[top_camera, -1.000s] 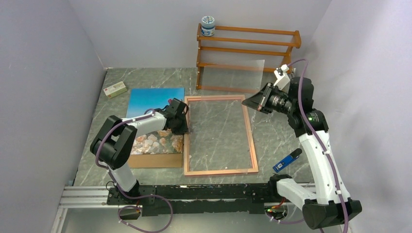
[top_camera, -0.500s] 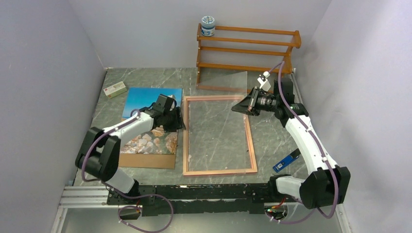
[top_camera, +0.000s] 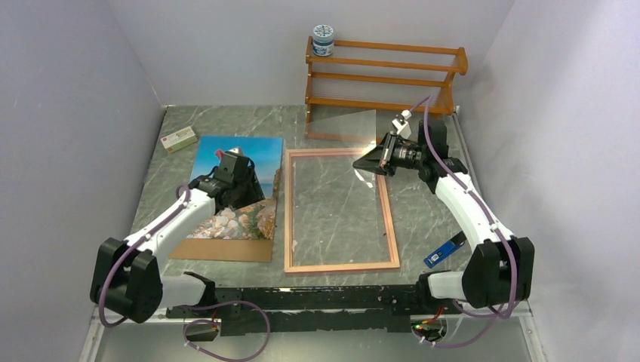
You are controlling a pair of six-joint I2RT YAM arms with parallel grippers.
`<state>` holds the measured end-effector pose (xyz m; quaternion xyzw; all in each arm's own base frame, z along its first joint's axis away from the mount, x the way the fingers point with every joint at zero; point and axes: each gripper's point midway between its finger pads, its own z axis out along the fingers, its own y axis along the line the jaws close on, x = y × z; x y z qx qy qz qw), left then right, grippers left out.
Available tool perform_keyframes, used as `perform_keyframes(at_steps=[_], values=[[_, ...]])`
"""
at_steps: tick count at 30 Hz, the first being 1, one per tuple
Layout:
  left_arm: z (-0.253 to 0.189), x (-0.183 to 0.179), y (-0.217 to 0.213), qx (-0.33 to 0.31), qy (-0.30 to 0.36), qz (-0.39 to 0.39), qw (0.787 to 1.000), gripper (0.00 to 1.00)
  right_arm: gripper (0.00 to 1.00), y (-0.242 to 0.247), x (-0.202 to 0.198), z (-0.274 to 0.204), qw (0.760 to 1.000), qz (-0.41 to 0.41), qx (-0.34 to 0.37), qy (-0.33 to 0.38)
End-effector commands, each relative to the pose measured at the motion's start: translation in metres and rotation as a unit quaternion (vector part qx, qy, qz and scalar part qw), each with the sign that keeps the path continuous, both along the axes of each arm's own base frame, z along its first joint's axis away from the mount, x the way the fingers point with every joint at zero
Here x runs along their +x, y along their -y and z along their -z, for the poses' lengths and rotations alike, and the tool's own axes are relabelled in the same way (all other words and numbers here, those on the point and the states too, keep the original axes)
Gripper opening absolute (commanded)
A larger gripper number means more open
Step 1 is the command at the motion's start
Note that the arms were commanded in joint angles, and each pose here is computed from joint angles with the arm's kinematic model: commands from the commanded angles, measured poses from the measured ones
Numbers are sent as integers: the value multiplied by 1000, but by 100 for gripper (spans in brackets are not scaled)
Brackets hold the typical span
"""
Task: Put the photo into the frame
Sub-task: Place the photo frame item in the photo frame.
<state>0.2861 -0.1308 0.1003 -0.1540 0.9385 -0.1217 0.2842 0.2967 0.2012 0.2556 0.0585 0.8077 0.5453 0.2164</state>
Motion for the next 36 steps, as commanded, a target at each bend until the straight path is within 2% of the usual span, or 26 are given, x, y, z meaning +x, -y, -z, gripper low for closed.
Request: perform_keyframes(at_steps=[1, 6, 11, 17, 19, 20, 23, 25, 28, 36], values=[[-10, 0, -24, 23, 25, -57, 998, 59, 0, -7, 12, -7, 1000, -12, 21, 5], [-7, 3, -22, 17, 26, -53, 998, 64, 0, -6, 32, 29, 1000, -8, -3, -30], [5, 3, -11, -4, 13, -37, 999, 66, 0, 8, 61, 68, 996, 9, -85, -33], [16, 8, 3, -26, 7, -16, 1000, 71, 0, 14, 72, 104, 991, -22, -121, -47], [19, 11, 8, -33, 4, -6, 999, 71, 9, 13, 71, 108, 992, -22, -117, -46], [21, 11, 11, -38, 1, -2, 999, 71, 18, 13, 70, 111, 992, -21, -116, -48], [27, 13, 18, -51, -7, 8, 999, 71, 53, 12, 62, 112, 994, -18, -102, -43], [32, 11, 25, -67, -13, 17, 998, 71, 68, 10, 56, 107, 995, -15, -89, -36], [37, 7, 37, -99, -20, 31, 994, 71, 78, 6, 44, 101, 998, -20, -55, -32], [45, 1, 49, -142, -31, 29, 989, 72, 83, 4, 13, 95, 999, -29, -26, -19]])
